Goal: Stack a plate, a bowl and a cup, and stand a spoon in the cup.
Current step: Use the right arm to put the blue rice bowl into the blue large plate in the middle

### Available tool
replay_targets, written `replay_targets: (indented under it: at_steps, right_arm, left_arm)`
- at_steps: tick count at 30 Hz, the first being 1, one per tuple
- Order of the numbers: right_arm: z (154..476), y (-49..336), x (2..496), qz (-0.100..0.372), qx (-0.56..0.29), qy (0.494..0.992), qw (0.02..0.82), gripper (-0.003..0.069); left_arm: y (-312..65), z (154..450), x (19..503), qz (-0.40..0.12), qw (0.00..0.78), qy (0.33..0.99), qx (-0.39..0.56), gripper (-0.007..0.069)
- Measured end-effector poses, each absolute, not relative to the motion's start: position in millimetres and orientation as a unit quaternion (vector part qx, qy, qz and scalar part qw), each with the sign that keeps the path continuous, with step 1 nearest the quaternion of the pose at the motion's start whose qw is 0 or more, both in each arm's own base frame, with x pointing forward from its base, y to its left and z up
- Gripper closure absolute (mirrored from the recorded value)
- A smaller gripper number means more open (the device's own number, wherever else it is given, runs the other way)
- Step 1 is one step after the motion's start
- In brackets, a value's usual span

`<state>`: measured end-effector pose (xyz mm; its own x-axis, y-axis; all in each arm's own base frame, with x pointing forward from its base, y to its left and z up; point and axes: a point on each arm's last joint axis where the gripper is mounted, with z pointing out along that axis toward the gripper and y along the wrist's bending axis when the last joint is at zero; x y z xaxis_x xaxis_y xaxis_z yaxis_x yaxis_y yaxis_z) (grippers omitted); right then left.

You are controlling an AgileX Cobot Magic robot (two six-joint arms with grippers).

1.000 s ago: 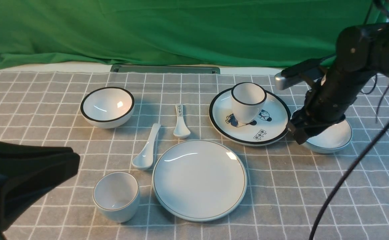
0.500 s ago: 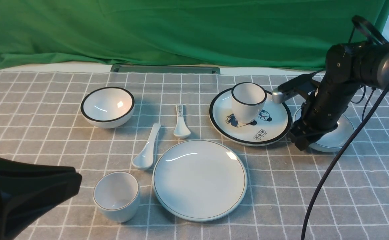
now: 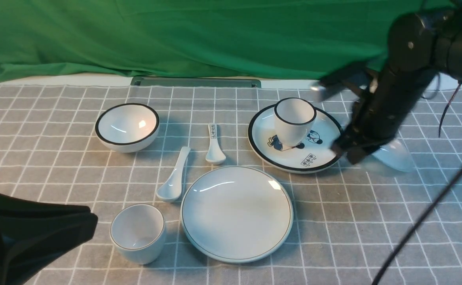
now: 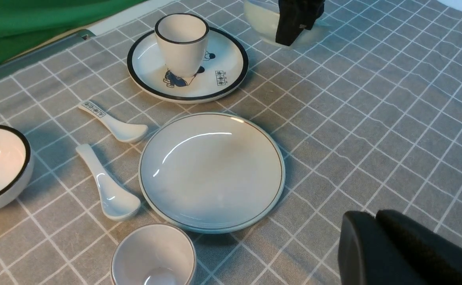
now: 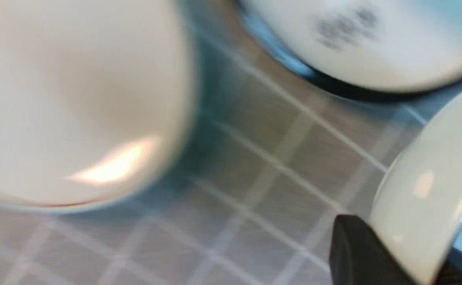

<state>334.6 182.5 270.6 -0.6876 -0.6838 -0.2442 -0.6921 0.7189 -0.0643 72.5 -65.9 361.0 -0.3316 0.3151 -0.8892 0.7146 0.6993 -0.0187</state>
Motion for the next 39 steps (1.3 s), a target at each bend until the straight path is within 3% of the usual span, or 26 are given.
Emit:
replay_targets:
  at_steps: [4, 10, 18, 31, 34, 38, 39]
  right_arm:
    - [281, 235, 294, 0.039, -0.441, 0.886, 0.139, 0.0570]
    - [256, 307, 249, 0.042, -0.519, 0.840, 0.151, 0.0570]
    - [211, 323, 258, 0.018, -0.523, 0.840, 0.140, 0.0570]
    - [196, 325, 265, -0.005, -0.529, 0.836, 0.146, 0.0564]
    - [191, 326, 267, -0.008, -0.529, 0.836, 0.143, 0.0524]
    - [185, 327, 267, -0.005, -0.516, 0.846, 0.134, 0.0375]
    - [185, 327, 267, -0.004, -0.509, 0.850, 0.134, 0.0304]
  left_arm:
    - [-65, 361, 73, -0.202, 0.478, 0.789, 0.329, 0.0608]
    - [-64, 360, 73, -0.196, 0.478, 0.790, 0.330, 0.0608]
    - [-64, 360, 73, -0.196, 0.478, 0.790, 0.331, 0.0608]
    - [-64, 360, 73, -0.196, 0.478, 0.790, 0.331, 0.0608]
    - [-64, 360, 73, -0.196, 0.478, 0.790, 0.331, 0.0608]
    - [-64, 360, 73, -0.196, 0.478, 0.790, 0.331, 0.0608]
    - [-64, 360, 73, -0.196, 0.478, 0.790, 0.331, 0.0608]
